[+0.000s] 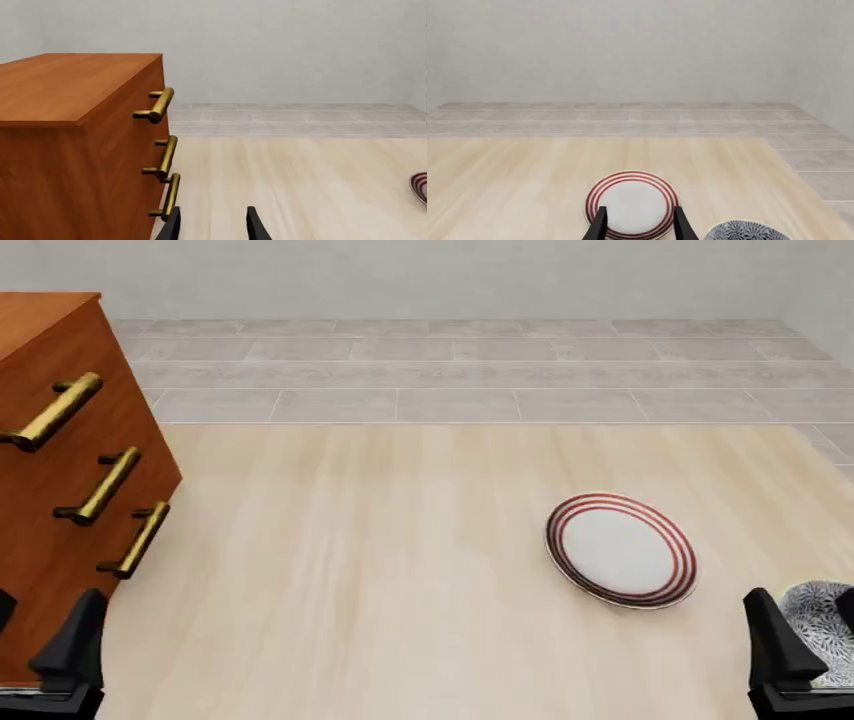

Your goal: Put the bowl on top of the cabinet.

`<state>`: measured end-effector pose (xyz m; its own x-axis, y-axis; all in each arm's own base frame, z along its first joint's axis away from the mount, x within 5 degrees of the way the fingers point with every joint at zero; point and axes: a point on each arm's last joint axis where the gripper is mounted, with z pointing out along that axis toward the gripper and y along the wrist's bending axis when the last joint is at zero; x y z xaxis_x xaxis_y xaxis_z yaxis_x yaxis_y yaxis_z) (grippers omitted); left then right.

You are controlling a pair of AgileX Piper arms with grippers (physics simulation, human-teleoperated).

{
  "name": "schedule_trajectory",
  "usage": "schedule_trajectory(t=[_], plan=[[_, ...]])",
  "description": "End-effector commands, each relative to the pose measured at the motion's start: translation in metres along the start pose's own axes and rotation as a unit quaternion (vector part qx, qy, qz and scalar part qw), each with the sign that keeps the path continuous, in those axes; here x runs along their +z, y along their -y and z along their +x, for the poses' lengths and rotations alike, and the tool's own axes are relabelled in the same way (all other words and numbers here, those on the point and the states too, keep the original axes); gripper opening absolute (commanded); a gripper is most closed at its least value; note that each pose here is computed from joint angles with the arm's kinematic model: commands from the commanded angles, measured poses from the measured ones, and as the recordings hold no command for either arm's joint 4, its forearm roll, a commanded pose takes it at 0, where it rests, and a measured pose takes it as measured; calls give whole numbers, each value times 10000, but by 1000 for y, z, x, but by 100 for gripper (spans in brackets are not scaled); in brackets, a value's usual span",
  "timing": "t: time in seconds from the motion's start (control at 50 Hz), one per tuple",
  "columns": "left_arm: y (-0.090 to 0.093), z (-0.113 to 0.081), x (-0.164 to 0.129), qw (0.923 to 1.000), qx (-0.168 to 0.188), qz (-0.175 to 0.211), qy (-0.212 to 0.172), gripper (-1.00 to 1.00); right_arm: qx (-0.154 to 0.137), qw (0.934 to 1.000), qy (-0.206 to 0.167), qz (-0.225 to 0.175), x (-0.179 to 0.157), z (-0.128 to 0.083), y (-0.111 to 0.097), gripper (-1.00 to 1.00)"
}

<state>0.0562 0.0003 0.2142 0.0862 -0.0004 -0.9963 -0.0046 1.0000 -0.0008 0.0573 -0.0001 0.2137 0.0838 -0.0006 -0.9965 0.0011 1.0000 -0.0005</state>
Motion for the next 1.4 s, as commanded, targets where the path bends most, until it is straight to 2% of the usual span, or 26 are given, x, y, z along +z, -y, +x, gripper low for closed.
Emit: schedule_trajectory(t=[0.02,0.36,0.42,0.44,0.48,0.6,0.66,0.7,0.86,0.9,0.94,1.04,1.06,1.12,1.16,1.22,1.24,1.34,1.4], plan=[[0,0,1,10000,1,24,-2,100,3,10000,9,-6,0,-1,0,100],[0,0,1,10000,-5,23,-3,100,14,10000,6,6,0,-1,0,100],[0,0,1,10000,-3,23,-4,100,-111,9997,-129,158,6,1,2,100],[0,1,1,10000,-3,23,-5,100,-31,9994,-235,233,11,2,3,100],[0,1,1,10000,-4,24,-7,100,-189,9989,-344,248,17,3,4,100],[0,1,1,10000,-2,24,-9,100,-223,9980,-424,412,19,2,6,100],[0,0,1,10000,7,25,-3,100,-231,9977,-453,449,19,-8,7,100],[0,0,0,10000,16,26,5,100,-290,9971,-426,568,17,-18,8,100],[0,0,1,10000,24,27,10,100,-402,9910,-699,1069,19,-51,16,100],[0,1,1,10000,11,25,-1,100,-341,9900,-678,1191,15,-64,17,100],[0,0,1,10000,19,26,6,100,-313,9891,-726,1239,16,-66,18,100],[0,1,1,10000,18,26,6,100,-703,9811,-907,1556,14,-85,22,100],[0,1,1,10000,18,26,6,100,-703,9811,-907,1557,14,-85,22,100],[0,1,0,10000,24,27,10,100,-852,9755,-1067,1725,16,-88,25,100],[0,1,1,10000,15,26,3,100,-817,9730,-1208,1787,20,-88,28,100],[0,1,0,10000,21,27,8,100,-981,9675,-1342,1907,19,-89,30,100],[0,1,0,10000,21,27,8,100,-981,9675,-1342,1907,19,-89,30,100],[0,1,0,10000,16,27,4,100,-1268,9576,-1548,2075,18,-94,33,100],[0,1,0,10000,21,27,7,100,-1279,9528,-1667,2191,21,-96,37,100]])
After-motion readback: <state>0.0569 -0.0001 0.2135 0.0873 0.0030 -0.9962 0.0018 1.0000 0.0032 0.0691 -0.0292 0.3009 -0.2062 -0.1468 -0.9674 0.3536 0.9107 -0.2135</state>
